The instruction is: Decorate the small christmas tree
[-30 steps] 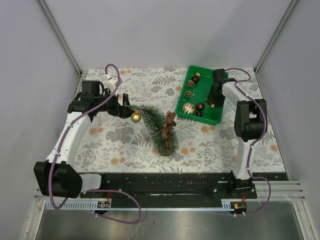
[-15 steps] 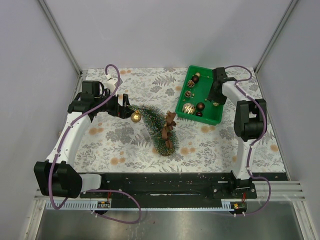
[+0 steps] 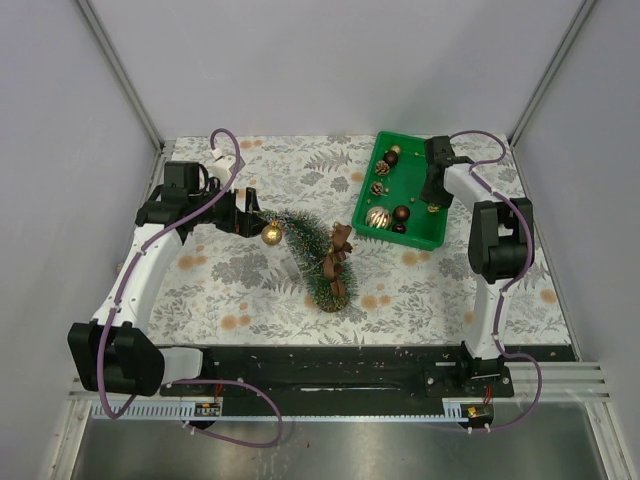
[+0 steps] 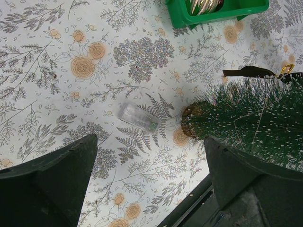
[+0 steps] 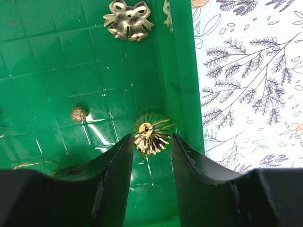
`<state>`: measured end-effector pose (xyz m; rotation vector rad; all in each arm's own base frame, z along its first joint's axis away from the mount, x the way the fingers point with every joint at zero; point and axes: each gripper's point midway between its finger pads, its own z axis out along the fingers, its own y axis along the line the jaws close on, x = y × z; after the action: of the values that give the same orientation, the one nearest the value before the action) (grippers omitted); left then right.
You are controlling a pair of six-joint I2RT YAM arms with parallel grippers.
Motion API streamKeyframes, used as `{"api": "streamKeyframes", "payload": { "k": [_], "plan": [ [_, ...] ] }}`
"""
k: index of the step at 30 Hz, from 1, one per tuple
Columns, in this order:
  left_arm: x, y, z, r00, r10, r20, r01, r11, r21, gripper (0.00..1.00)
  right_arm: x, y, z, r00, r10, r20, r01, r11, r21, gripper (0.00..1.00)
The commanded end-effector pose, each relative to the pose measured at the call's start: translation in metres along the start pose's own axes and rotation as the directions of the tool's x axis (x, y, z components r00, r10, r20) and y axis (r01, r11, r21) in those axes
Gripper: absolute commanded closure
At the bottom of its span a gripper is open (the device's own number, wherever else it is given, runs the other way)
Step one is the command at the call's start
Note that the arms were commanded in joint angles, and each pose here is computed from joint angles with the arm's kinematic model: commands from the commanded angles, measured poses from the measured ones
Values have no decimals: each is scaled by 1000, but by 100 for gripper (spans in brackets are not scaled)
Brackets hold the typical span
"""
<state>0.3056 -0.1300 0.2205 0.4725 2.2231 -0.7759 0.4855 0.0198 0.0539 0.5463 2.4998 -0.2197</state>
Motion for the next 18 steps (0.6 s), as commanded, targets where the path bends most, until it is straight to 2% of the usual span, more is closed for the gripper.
{"api": "streamKeyframes", "payload": {
  "k": [1, 8, 14, 18],
  "plan": [
    [-10, 0, -1, 999, 37, 33, -37, 999, 0, 1, -14, -1, -11, 998, 16, 57, -17, 1000, 6, 55],
    [-11, 3, -4, 998, 54, 40, -54, 998, -20, 1, -10, 25, -8, 999, -4, 40, 7, 998, -69, 61],
    [-13, 1, -4, 998, 52, 44, -51, 999, -16, 1, -7, 45, -11, 997, -57, 45, 61, 994, -93, 75],
    [-13, 2, -5, 998, 55, 43, -54, 998, -19, 1, -1, 59, -14, 994, -101, 49, 106, 989, -106, 73]
  ]
}}
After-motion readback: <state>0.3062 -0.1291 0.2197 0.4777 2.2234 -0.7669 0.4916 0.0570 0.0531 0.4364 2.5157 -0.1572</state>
